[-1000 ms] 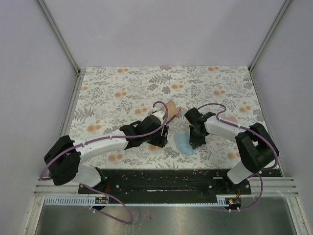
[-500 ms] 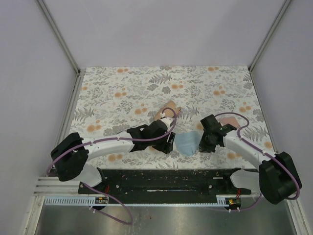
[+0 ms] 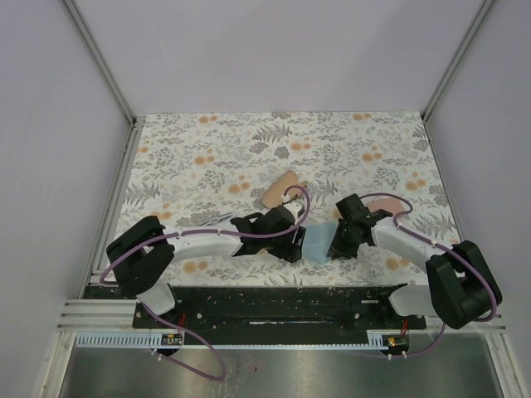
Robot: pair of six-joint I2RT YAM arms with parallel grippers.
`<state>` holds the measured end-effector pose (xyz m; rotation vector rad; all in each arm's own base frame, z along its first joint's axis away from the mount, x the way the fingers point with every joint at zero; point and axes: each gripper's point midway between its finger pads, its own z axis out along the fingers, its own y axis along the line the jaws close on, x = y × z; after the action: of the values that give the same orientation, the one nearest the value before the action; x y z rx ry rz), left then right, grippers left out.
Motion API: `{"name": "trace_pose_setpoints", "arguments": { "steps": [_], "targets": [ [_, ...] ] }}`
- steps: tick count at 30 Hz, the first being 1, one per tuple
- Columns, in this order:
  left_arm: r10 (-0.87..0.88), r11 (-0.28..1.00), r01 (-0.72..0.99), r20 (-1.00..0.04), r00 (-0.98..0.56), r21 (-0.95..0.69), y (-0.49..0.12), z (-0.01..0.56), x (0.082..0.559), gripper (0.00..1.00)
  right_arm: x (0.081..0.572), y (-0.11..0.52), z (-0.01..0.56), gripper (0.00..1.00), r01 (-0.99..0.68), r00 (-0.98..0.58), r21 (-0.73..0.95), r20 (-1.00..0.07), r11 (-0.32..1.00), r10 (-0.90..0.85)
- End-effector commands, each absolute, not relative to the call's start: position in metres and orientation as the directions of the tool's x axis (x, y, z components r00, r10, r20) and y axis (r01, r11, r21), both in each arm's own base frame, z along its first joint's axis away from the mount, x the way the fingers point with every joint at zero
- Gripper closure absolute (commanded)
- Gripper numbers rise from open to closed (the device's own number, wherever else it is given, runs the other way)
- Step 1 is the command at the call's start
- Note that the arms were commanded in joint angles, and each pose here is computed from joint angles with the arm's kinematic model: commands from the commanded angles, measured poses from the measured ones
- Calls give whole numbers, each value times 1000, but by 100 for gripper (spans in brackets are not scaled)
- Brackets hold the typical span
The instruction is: Organize the sunglasses
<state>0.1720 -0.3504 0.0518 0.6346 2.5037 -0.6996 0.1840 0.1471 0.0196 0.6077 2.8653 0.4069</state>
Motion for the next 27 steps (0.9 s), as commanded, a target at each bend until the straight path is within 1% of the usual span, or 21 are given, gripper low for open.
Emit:
{"name": "trace_pose_setpoints", "arguments": {
  "steps": [1, 3, 5, 6, 8, 10, 12, 13, 14, 15, 17, 20, 24, 27],
  "targets": [
    [201, 768, 497, -585, -786, -404, -371, 77, 199, 36, 197, 155, 20, 78, 368, -894, 327, -132, 870, 428],
    [182, 797, 474, -599, -780, -374, -367, 79, 213, 36, 194, 150, 18, 88, 383, -892, 299, -126, 874, 434],
    [177, 813, 464, -610, -773, -352, -367, 81, 223, 36, 187, 134, 16, 91, 432, -872, 225, -144, 873, 468],
    [176, 820, 461, -616, -768, -340, -367, 81, 228, 37, 184, 132, 16, 94, 440, -868, 222, -143, 870, 475],
    [184, 836, 454, -621, -762, -309, -368, 79, 235, 36, 177, 131, 17, 92, 475, -852, 231, -124, 849, 509],
    [200, 845, 455, -625, -755, -279, -370, 77, 242, 36, 174, 131, 21, 87, 504, -833, 241, -119, 829, 541],
    [213, 858, 450, -627, -750, -248, -370, 73, 249, 36, 174, 129, 26, 77, 516, -820, 251, -131, 819, 557],
    [220, 861, 451, -625, -749, -237, -370, 71, 251, 37, 175, 128, 30, 67, 512, -818, 260, -143, 819, 557],
    [229, 861, 453, -621, -750, -229, -371, 69, 253, 37, 178, 130, 35, 45, 498, -820, 277, -158, 822, 550],
    [231, 860, 456, -621, -749, -229, -373, 68, 255, 37, 180, 130, 38, 35, 488, -821, 287, -170, 824, 545],
    [240, 857, 462, -614, -752, -230, -375, 65, 257, 40, 187, 132, 49, 34, 451, -831, 309, -198, 838, 520],
    [259, 856, 467, -597, -760, -223, -377, 56, 257, 43, 198, 121, 62, 34, 445, -818, 261, -272, 857, 507],
    [260, 862, 457, -585, -768, -218, -377, 45, 260, 44, 215, 111, 79, 36, 438, -789, 238, -361, 867, 497],
    [245, 856, 455, -583, -775, -245, -381, 40, 262, 43, 228, 103, 87, 39, 457, -759, 230, -404, 859, 511]
  ]
}}
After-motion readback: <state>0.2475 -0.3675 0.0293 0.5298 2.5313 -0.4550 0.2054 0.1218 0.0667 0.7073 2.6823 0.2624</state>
